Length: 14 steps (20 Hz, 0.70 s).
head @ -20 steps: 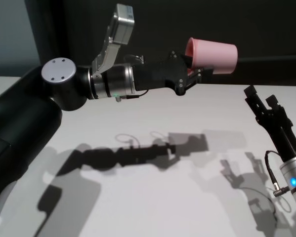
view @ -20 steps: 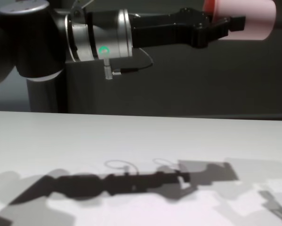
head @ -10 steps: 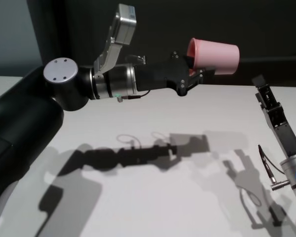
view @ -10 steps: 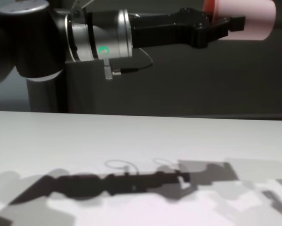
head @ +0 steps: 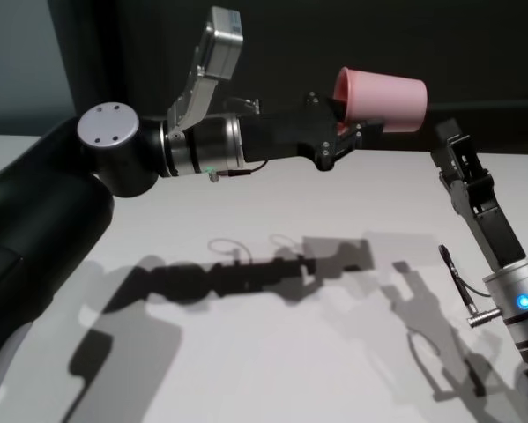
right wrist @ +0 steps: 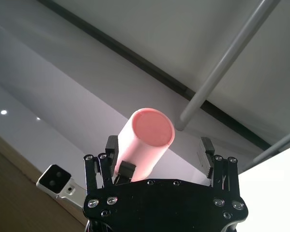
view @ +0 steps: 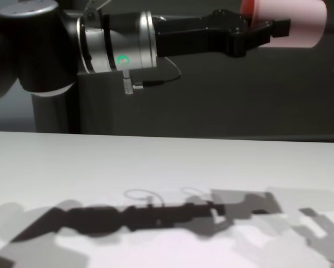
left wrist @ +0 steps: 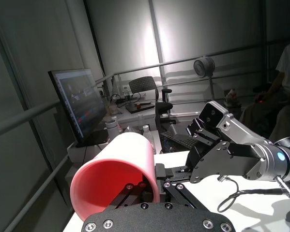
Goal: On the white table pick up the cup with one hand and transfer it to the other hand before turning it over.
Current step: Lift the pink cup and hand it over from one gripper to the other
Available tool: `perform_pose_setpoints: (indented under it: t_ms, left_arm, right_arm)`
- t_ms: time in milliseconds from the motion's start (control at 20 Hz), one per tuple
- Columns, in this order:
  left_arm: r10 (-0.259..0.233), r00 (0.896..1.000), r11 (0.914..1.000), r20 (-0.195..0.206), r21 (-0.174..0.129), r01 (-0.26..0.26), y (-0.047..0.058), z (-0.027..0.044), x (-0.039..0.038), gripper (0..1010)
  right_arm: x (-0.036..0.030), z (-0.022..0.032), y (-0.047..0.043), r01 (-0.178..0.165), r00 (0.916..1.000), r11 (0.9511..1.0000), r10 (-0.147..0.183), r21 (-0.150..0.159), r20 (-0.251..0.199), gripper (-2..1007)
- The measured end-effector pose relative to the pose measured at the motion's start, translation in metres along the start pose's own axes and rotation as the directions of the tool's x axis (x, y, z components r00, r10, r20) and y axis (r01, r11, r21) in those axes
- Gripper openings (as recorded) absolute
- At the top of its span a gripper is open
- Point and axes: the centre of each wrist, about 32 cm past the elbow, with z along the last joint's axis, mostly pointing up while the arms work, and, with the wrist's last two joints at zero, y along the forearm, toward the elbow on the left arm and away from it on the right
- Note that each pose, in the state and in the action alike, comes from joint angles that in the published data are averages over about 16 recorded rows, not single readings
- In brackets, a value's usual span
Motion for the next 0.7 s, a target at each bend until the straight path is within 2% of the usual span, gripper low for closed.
perform_pose_setpoints:
  t_ms: [350, 700]
  left_arm:
    - [0.000, 1.000, 1.0000, 0.000, 0.000, 0.000, 0.000, 0.0000, 0.0000, 47]
    - [0.000, 1.000, 1.0000, 0.000, 0.000, 0.000, 0.000, 0.0000, 0.0000, 47]
  right_arm:
    - [0.0074, -0.0016, 0.0096, -0.053, 0.9976, 0.9986, 0.053, 0.004, -0.045, 1002]
    - [0.0179, -0.0045, 0.0200, -0.079, 0.9927, 0.9966, 0.081, 0.023, -0.089, 1002]
